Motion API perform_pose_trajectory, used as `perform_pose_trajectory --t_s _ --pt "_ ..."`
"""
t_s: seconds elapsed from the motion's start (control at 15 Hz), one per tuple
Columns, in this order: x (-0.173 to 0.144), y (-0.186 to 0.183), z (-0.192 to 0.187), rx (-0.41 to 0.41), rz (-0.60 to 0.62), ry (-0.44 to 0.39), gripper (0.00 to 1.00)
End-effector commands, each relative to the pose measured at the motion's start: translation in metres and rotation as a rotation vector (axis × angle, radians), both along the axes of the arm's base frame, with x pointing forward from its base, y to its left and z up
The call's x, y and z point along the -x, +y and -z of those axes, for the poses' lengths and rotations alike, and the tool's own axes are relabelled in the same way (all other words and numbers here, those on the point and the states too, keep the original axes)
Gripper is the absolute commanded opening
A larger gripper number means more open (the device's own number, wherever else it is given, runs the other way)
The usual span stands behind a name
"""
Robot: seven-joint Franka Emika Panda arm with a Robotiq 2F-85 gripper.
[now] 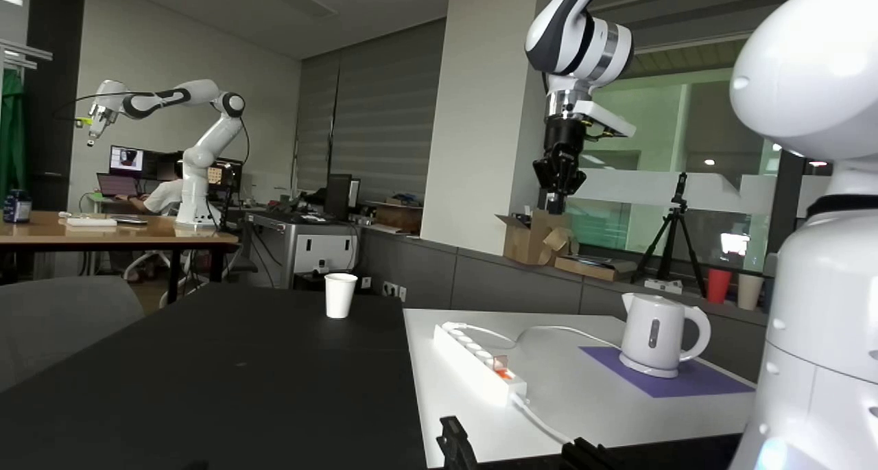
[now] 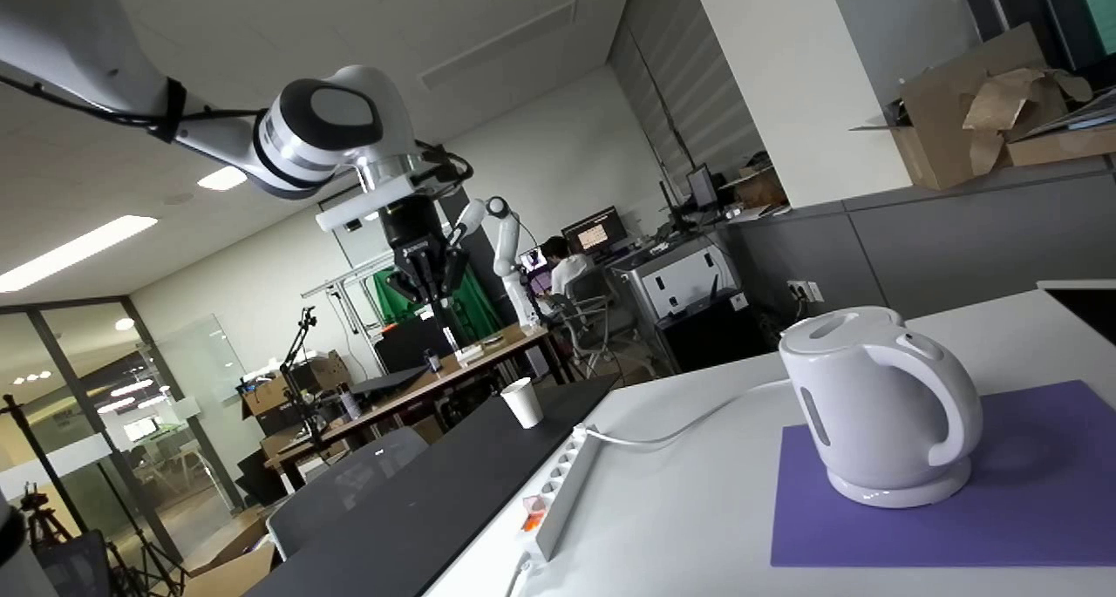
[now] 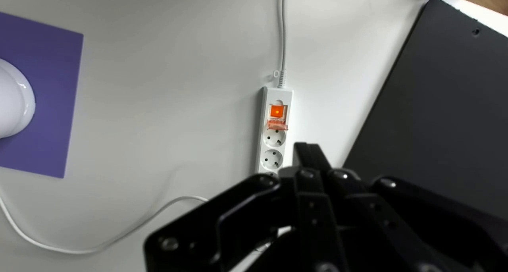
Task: Flick the first switch on the extension cord
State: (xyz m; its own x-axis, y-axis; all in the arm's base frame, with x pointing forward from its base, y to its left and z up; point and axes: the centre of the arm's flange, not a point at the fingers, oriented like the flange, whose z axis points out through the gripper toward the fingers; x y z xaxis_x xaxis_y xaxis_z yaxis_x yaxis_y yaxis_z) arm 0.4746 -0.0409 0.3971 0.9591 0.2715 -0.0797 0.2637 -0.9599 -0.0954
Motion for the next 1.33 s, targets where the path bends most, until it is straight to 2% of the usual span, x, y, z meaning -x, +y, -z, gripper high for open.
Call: perform_pose_trajectory --t_s 0.0,0.27,0.33,0.53,1.27 --pt "-0.004 0.001 0.017 0.023 -0.022 0.010 0.00" --pt "-0.008 0.003 0.043 0.050 -0.004 0.046 0.00" --pt "-0.006 0.003 0.034 0.025 -0.025 0.037 0.01" --pt "-0.007 0.003 0.046 0.034 -0.029 0.053 0.01" --pt "-0.007 0.003 0.046 0.034 -0.028 0.053 0.01"
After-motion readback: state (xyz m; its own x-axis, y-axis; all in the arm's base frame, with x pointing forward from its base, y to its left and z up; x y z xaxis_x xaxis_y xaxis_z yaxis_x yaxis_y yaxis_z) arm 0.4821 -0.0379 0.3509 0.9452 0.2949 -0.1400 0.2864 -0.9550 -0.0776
